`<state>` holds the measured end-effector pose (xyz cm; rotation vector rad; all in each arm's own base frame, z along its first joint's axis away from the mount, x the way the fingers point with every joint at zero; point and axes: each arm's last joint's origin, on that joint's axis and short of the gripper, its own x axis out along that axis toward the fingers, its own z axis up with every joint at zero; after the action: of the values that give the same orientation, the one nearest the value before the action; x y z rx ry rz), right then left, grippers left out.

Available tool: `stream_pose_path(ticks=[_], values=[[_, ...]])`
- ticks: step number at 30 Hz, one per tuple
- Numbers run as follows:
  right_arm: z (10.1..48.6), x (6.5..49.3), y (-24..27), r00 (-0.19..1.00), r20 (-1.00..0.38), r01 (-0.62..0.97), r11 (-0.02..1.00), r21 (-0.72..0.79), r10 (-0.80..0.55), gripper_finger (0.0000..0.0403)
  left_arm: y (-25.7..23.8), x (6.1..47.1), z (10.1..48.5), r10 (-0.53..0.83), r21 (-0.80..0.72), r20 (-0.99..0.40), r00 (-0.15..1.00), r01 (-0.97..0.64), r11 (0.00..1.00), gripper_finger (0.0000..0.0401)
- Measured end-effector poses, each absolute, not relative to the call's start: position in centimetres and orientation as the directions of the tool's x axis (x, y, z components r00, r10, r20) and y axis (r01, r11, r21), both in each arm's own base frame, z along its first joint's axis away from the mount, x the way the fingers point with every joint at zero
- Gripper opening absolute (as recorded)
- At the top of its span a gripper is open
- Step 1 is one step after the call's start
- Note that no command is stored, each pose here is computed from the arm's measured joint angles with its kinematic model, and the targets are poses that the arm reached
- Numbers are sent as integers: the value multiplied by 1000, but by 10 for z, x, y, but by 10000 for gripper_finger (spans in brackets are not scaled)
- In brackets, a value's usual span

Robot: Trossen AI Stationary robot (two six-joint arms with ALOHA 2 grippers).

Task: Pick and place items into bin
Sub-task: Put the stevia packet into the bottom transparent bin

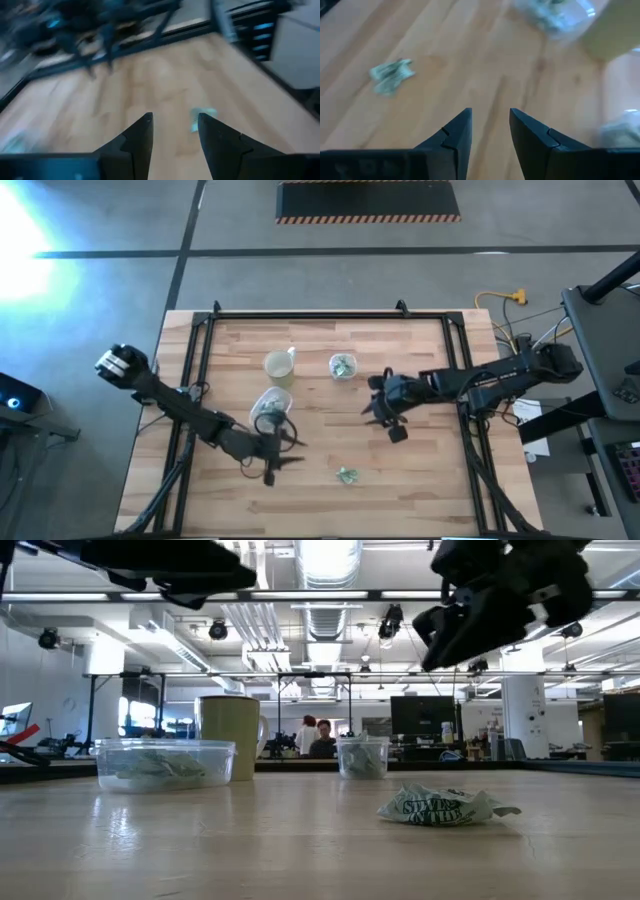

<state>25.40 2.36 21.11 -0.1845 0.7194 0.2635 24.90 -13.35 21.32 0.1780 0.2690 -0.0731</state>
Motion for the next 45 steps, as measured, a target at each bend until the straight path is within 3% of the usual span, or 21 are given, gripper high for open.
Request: stream_pose_path(ticks=[5, 15, 24, 45], values=[[203, 250, 32, 692, -695, -293, 956, -24, 195, 114, -150, 268, 195, -207, 236, -226, 952, 259, 936, 140], [176, 244, 32, 619, -763, -228, 972, 54, 187, 101, -173, 323, 145, -266, 246, -291, 919, 340, 908, 140], [175, 243, 32, 613, -768, -227, 972, 55, 186, 91, -179, 369, 141, -268, 189, -437, 858, 379, 906, 140], [174, 242, 32, 608, -772, -221, 974, 59, 185, 86, -165, 384, 128, -256, 102, -525, 812, 358, 928, 138]])
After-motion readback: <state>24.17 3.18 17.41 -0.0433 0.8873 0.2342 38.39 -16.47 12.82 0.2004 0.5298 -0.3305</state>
